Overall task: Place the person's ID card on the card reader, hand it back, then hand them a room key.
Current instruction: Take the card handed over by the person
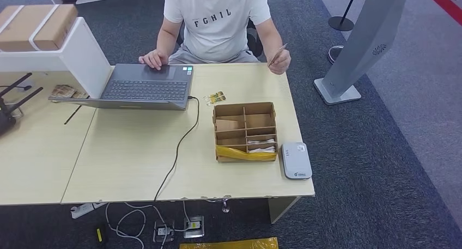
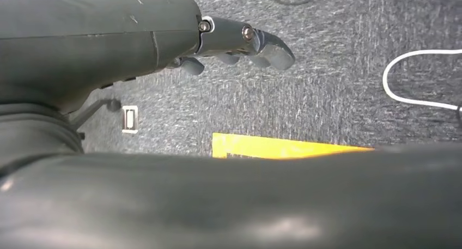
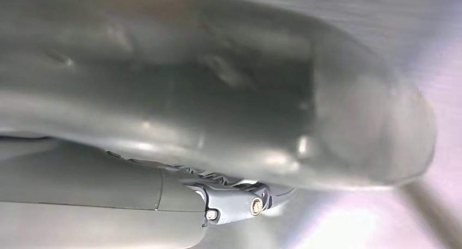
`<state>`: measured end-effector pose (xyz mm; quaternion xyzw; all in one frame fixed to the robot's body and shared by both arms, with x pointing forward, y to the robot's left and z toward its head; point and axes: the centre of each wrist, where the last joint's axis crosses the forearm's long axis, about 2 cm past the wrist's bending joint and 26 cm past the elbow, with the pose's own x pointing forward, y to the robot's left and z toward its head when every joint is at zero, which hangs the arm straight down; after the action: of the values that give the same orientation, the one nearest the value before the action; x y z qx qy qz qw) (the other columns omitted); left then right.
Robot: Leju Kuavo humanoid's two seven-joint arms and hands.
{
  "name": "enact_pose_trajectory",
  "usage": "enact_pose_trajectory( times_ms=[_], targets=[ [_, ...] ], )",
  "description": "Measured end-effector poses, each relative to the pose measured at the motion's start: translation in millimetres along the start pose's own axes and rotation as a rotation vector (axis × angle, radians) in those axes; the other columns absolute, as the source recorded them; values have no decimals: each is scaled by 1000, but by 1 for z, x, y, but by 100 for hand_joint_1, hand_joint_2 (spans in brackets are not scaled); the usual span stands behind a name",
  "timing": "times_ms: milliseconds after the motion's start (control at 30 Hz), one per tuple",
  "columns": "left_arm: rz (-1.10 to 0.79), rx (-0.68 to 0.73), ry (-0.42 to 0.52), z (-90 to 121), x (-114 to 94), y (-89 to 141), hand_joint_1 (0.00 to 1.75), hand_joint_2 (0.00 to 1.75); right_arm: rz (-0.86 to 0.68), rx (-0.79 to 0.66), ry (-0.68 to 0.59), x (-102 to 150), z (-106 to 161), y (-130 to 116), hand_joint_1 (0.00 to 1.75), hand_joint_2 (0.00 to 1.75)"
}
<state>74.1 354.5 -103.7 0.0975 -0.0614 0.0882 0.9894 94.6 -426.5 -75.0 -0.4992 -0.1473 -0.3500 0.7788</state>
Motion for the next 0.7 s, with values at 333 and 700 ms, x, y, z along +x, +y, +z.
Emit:
enact_pose_trajectory(
  times_ms=[333, 700],
  targets=[
    [10, 33, 13, 0, 0, 4, 0, 0, -159, -306, -469, 124, -106, -88, 0, 0],
    [16, 47, 10, 0, 1, 1, 0, 0, -321, -620, -696, 225, -146, -224, 0, 0]
  ],
)
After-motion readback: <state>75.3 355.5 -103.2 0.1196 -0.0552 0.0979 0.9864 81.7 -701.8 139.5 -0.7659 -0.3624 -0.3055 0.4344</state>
